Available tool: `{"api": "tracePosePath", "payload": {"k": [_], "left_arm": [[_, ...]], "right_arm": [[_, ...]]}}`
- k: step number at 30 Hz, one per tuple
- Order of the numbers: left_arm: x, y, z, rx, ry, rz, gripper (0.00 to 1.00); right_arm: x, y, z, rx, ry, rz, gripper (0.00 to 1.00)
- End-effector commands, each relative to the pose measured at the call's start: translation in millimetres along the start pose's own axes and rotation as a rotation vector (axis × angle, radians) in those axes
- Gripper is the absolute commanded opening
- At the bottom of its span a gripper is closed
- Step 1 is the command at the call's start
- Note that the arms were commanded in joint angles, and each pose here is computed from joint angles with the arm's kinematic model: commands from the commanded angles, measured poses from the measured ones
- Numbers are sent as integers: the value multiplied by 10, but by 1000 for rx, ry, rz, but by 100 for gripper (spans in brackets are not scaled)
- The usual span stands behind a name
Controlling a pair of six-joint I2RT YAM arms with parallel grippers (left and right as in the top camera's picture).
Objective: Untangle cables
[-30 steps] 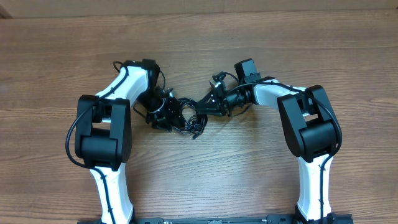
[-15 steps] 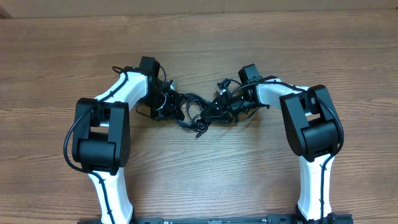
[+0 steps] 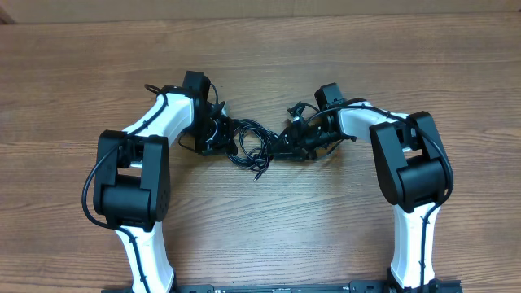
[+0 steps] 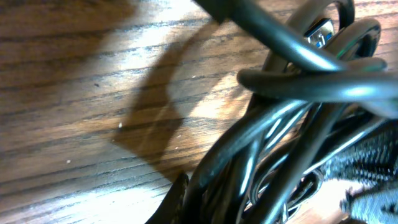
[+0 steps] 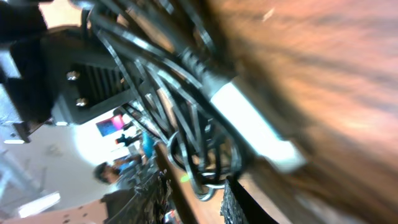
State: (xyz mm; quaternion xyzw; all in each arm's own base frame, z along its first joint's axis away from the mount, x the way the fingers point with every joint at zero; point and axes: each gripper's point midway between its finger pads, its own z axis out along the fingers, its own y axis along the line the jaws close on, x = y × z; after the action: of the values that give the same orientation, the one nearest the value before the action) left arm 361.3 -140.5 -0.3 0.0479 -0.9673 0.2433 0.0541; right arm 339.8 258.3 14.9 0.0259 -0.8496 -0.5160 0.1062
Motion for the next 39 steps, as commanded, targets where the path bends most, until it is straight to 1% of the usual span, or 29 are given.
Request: {"api": "tracePosePath", "payload": {"k": [1,8,11,14,16,19,21,24,30,33,35,36,38,39], "left_arm": [[110,305,257,-61,65,-19,4],[133,266,265,-45,75,-19,4],[136,262,269,-47,76,-16,4],[139,264,275,-54,76,-13,4],[148,254,282,-55,79,-10,4],[160,237,291,-56,82,-6,4],[166,230,297,-57,84,-4,4],[167,226,298,-57,84,-2,4],[164,226,299,-57,83,-2,5],[161,226,300,-57,82,-1,5],[161,226,300,-57,82,-2,5],[160,226,300,-57,82,-1,5],[154,224,300,-56,79,0,8],[146,222,301,-55,76,2,10]], "right_arm": [[-80,15,-74,90,-49,-45,30],[-37,75,93,105,-26,-91,29],[-72,42,124,138,-43,-68,29],[-103,36,123,146,-55,-59,24],[-133,-34,109,187,-76,-25,24],[-157,-72,102,215,-87,-26,23],[-174,-62,89,227,-91,-26,18],[-248,-48,-21,317,-113,-22,12],[-296,112,-178,466,-103,-114,12],[-232,62,-150,587,-80,-147,8],[-179,8,-103,668,-68,-164,8],[-162,-16,-86,706,-65,-175,10],[-134,-32,-23,767,-61,-207,18],[-126,-24,7,790,-60,-224,19]]}}
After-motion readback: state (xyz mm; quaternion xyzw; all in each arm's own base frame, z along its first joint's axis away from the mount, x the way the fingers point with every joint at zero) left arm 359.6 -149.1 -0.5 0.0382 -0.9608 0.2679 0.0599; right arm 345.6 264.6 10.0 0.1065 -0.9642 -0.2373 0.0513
